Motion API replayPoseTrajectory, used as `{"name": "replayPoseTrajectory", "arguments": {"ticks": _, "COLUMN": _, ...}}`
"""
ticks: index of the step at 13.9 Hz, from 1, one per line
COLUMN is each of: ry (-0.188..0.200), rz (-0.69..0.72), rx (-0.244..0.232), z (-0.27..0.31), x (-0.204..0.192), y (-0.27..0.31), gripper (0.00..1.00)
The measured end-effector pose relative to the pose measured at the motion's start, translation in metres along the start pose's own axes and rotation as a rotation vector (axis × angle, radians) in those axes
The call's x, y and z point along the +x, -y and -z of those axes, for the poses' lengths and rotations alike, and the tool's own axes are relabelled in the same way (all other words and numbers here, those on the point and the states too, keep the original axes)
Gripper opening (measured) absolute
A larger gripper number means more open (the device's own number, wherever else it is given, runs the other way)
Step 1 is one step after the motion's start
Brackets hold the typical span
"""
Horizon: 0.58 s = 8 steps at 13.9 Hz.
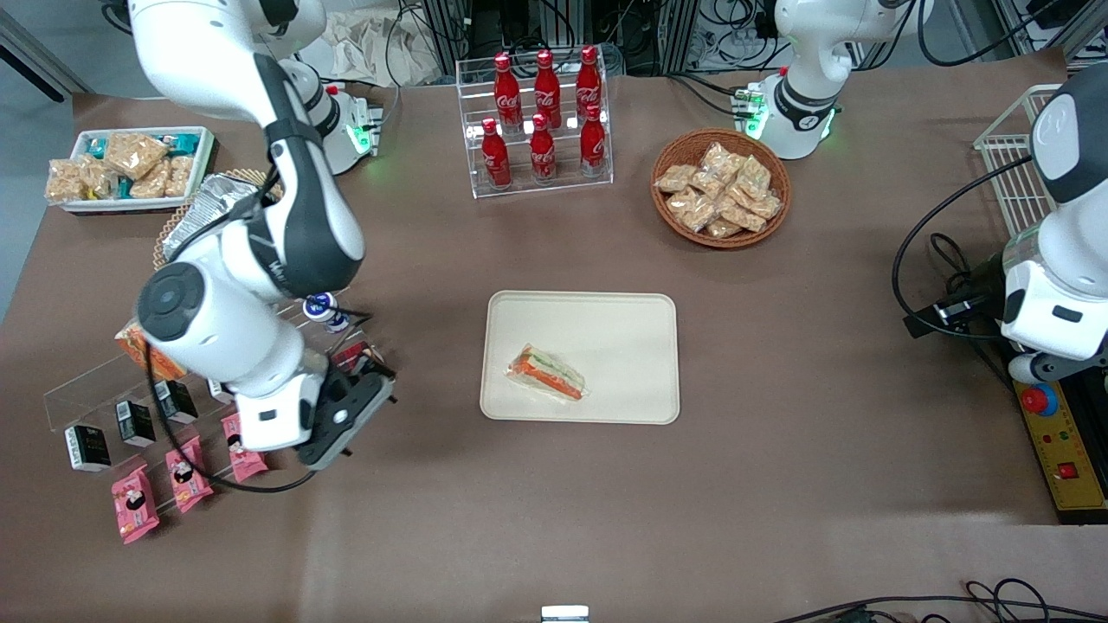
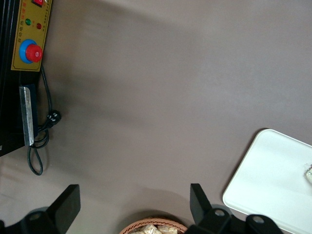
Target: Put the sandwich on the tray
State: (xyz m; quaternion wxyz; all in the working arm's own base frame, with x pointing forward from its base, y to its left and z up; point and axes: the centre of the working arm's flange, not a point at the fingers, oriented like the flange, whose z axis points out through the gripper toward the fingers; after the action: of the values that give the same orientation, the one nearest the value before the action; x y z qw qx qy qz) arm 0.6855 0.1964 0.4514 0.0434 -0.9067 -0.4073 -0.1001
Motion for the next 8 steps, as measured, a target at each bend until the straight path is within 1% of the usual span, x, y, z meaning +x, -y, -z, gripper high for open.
{"name": "replayPoseTrajectory", "arguments": {"ticks": 1, "ry": 0.015, "rz": -0.030, "rx": 0.008, "z": 0.002, "x": -0.014, "y": -0.016, "gripper": 0.98}}
{"name": "replayPoseTrajectory", "arguments": {"ticks": 3, "ry": 0.063, "rz": -0.101, "rx": 0.057, "z": 0.014, "x": -0.047, "y": -0.045, "gripper": 0.98}}
{"name": "replayPoseTrajectory", "arguments": {"ticks": 4, "ry": 0.078, "rz": -0.154, "rx": 0.080, "z": 0.029, "x": -0.062, "y": -0.055, "gripper": 0.98}}
{"name": "replayPoseTrajectory", "arguments": {"ticks": 6, "ry": 0.101, "rz": -0.314, "rx": 0.122, "z": 0.072, "x": -0.091, "y": -0.066, "gripper": 0.98}}
{"name": "replayPoseTrajectory", "arguments": {"ticks": 7, "ry": 0.121, "rz": -0.378, "rx": 0.141, "z": 0.090, "x": -0.103, "y": -0.066, "gripper": 0.98}}
{"name": "replayPoseTrajectory", "arguments": {"ticks": 8, "ry": 0.141, "rz": -0.422, "rx": 0.145, "z": 0.103, "x": -0.113, "y": -0.066, "gripper": 0.99}}
